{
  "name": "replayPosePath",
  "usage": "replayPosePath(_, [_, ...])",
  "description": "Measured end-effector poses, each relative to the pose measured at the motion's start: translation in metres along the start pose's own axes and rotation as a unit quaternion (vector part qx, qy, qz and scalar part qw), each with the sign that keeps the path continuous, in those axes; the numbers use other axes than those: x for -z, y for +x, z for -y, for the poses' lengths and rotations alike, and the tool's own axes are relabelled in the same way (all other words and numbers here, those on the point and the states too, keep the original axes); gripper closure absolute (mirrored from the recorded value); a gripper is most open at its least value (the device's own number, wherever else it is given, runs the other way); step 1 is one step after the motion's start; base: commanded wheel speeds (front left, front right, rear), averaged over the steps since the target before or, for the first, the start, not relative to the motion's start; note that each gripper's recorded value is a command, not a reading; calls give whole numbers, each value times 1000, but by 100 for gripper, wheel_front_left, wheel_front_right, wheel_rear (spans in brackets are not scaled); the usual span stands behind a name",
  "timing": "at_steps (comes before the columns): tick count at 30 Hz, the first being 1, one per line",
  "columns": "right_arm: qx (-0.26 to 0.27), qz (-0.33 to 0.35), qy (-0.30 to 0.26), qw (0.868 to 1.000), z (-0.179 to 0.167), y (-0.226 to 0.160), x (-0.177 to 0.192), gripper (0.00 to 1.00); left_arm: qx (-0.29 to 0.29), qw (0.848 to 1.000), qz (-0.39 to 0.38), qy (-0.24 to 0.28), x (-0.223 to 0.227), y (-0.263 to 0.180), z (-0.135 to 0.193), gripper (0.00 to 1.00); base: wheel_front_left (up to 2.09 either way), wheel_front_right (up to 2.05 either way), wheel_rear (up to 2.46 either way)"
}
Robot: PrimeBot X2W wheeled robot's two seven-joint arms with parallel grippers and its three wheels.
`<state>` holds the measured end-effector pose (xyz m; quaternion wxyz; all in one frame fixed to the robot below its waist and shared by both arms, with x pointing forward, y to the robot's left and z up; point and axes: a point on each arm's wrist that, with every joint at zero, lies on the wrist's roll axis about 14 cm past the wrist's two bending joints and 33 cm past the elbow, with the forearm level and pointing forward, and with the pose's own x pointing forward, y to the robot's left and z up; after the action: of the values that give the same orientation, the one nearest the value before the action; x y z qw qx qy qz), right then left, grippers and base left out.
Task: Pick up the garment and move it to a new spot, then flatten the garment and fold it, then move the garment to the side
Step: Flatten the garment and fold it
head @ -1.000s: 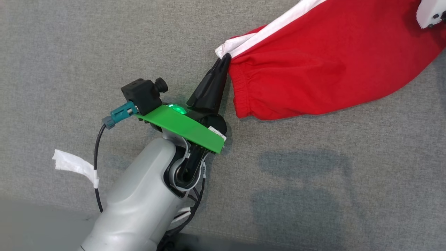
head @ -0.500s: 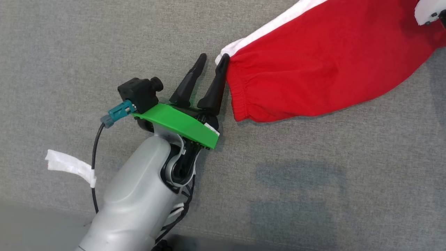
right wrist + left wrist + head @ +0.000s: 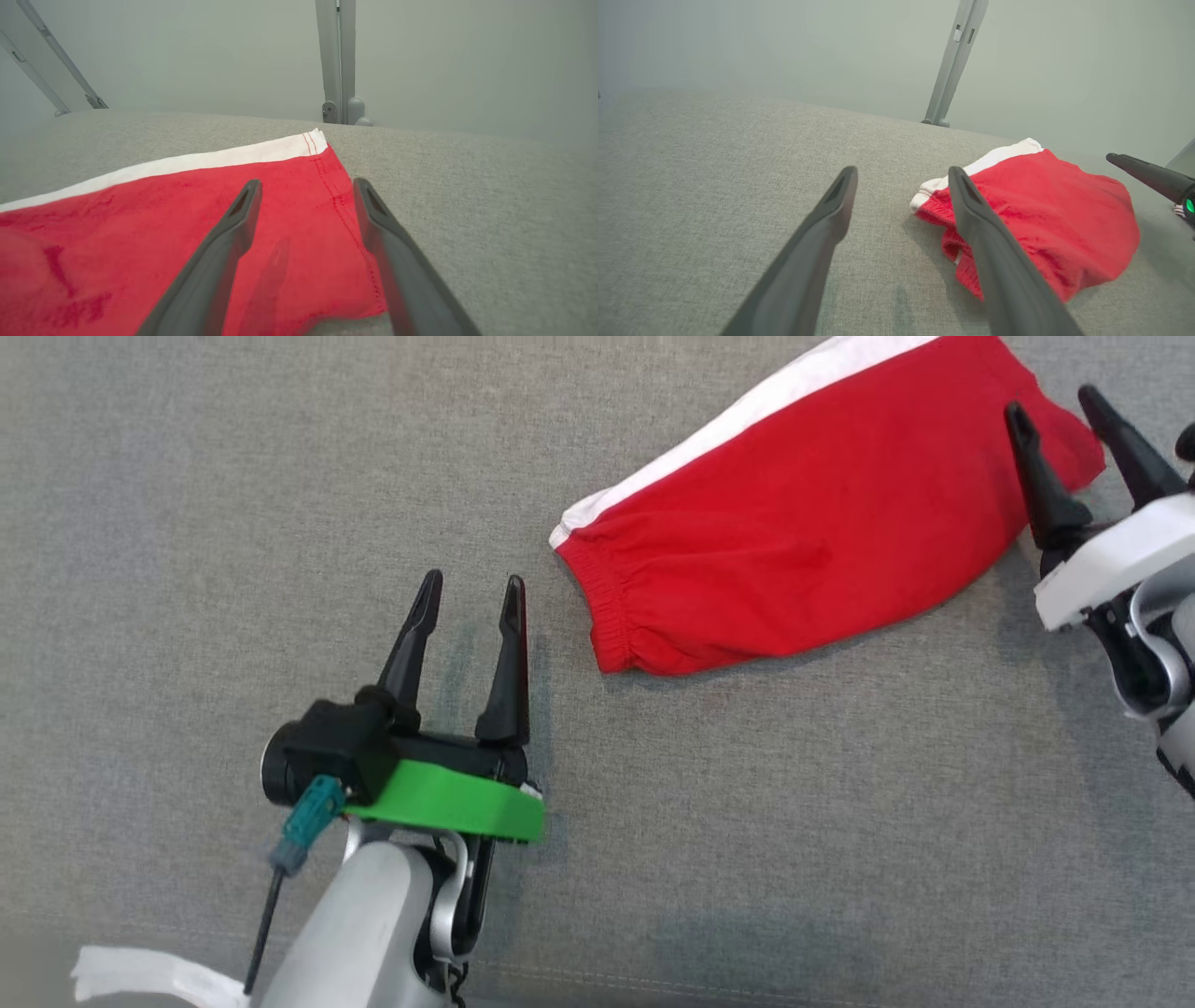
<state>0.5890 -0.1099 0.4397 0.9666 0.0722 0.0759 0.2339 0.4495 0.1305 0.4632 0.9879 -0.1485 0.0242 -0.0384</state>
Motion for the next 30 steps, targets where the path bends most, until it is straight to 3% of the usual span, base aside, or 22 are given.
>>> replayPosePath(8, [37, -31, 25, 999, 19, -33, 6, 0, -16, 999, 18, 46, -11, -37, 7, 0, 0, 0, 0])
replayPosePath(14, [60, -87, 49, 993, 32, -27, 18, 0, -16, 997, 14, 71, -9, -57, 13, 0, 0, 0, 0])
replayPosePath(23, [68, -173, 35, 982, 39, -2, 46, 0, -13, 997, 8, 76, -7, -57, 11, 0, 0, 0, 0])
replayPosePath(24, [66, -181, 34, 981, 38, 0, 50, 17, -13, 997, 8, 77, -7, -56, 11, 0, 0, 0, 0])
replayPosePath(28, [61, -203, 21, 977, 32, 8, 57, 33, -13, 997, 8, 80, -7, -55, 9, 0, 0, 0, 0])
replayPosePath(30, [57, -212, 16, 975, 29, 9, 59, 53, -10, 997, 8, 80, -7, -54, 11, 0, 0, 0, 0])
